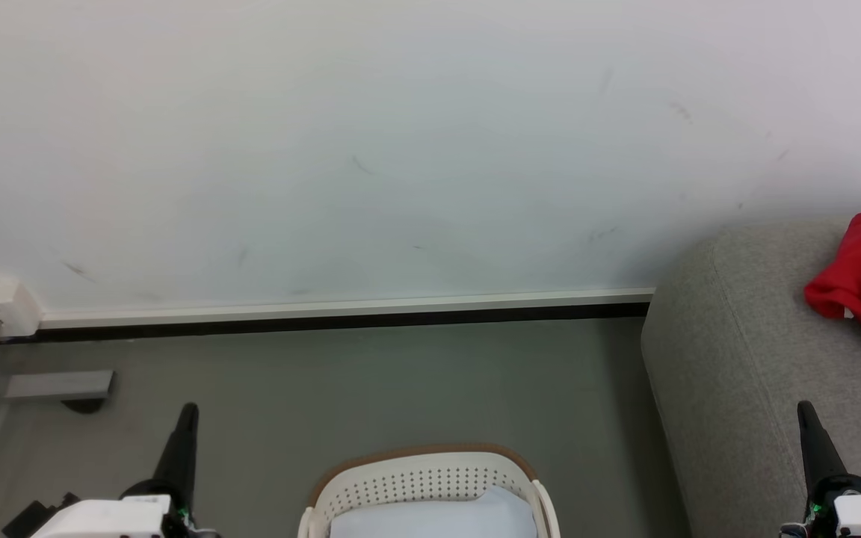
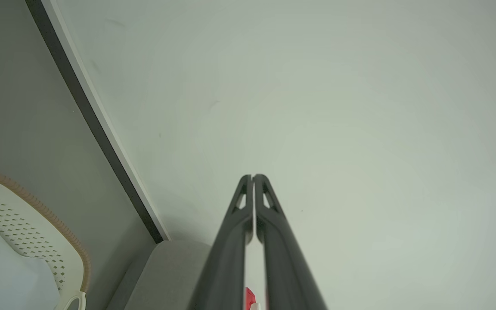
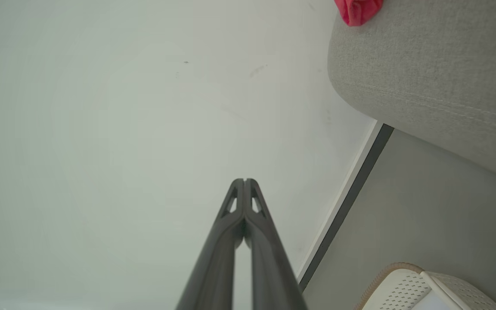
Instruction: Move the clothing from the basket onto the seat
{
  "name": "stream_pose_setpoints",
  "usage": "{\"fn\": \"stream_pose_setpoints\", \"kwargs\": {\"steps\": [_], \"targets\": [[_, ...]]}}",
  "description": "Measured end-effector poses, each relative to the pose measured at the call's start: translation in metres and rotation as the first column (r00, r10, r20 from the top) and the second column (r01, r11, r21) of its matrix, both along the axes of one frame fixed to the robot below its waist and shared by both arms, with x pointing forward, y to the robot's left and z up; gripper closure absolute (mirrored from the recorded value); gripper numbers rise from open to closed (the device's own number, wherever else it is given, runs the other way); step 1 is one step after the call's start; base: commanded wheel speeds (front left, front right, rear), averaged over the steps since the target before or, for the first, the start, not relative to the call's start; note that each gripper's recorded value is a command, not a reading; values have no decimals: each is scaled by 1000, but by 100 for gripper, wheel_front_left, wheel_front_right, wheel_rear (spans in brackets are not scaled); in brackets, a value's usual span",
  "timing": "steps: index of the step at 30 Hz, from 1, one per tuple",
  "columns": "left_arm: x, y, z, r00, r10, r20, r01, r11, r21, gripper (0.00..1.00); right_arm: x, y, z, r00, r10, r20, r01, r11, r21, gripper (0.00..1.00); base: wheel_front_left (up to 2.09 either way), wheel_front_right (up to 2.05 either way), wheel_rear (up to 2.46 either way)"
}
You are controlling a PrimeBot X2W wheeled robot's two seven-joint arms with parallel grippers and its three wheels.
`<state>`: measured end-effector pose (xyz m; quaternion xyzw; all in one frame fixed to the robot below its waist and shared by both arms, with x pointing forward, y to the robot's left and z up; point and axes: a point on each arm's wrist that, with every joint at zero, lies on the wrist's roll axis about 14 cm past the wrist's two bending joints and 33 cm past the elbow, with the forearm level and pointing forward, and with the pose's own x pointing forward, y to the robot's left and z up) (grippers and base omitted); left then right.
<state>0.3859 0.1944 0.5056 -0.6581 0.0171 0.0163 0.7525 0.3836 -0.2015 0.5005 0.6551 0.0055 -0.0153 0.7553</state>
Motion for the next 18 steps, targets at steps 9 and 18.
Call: {"fn": "stream_pose_setpoints", "kwargs": {"steps": [9,18], "targets": [[2,2,5,1000,0,21,2,998,-64,100,4,1,4,1000,8,16,-9,998,68,100,0,0,0],[3,4,10,999,3,38,2,992,-124,100,7,2,7,999,13,29,-17,991,132,100,0,0,0]]}}
